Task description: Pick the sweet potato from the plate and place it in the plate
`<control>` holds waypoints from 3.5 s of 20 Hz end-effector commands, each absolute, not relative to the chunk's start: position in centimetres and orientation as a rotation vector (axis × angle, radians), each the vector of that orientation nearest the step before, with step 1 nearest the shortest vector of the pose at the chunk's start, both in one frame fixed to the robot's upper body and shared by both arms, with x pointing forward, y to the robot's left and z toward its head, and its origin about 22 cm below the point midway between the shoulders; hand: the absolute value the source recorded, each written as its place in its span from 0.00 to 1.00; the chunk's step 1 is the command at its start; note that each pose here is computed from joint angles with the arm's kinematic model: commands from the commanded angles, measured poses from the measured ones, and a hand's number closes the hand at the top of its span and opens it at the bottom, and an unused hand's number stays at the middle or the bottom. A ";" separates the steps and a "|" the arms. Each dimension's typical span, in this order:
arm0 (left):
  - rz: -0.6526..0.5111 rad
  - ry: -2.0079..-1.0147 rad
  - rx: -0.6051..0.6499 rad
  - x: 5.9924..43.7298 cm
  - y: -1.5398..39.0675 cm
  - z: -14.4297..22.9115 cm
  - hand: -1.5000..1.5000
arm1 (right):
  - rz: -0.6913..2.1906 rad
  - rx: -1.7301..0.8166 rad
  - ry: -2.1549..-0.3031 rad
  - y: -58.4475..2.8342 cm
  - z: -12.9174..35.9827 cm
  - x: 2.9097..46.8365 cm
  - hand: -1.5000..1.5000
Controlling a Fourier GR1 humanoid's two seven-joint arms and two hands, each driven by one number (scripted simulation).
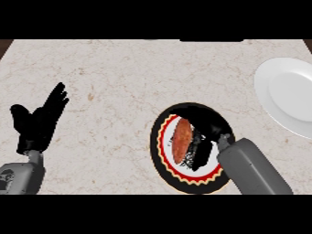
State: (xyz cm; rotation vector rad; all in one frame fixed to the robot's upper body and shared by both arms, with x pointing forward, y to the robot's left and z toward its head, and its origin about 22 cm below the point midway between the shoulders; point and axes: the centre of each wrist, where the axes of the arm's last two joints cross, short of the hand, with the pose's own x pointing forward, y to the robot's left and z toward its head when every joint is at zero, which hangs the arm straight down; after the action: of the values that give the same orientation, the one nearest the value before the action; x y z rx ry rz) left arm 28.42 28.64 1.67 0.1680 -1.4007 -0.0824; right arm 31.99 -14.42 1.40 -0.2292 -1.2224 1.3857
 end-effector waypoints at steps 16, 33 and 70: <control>-0.079 -1.413 0.173 27.6 29.2 1.6 0.50 | 1.284 -0.440 -1.403 -13.9 1.8 32.3 1.00; -0.086 -1.395 0.175 28.1 27.8 1.8 0.50 | 0.419 -1.447 -1.400 -18.2 11.6 38.7 1.00; -0.089 -1.415 0.172 28.7 28.2 1.4 0.50 | 0.231 -1.205 -1.431 -43.6 6.6 35.8 0.00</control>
State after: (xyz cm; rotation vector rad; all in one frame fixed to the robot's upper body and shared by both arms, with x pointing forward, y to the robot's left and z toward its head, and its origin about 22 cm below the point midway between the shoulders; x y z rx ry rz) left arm 28.83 28.18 1.89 0.1691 -1.4133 -0.0915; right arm 35.68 -43.61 6.12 -1.1822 -1.2730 0.2431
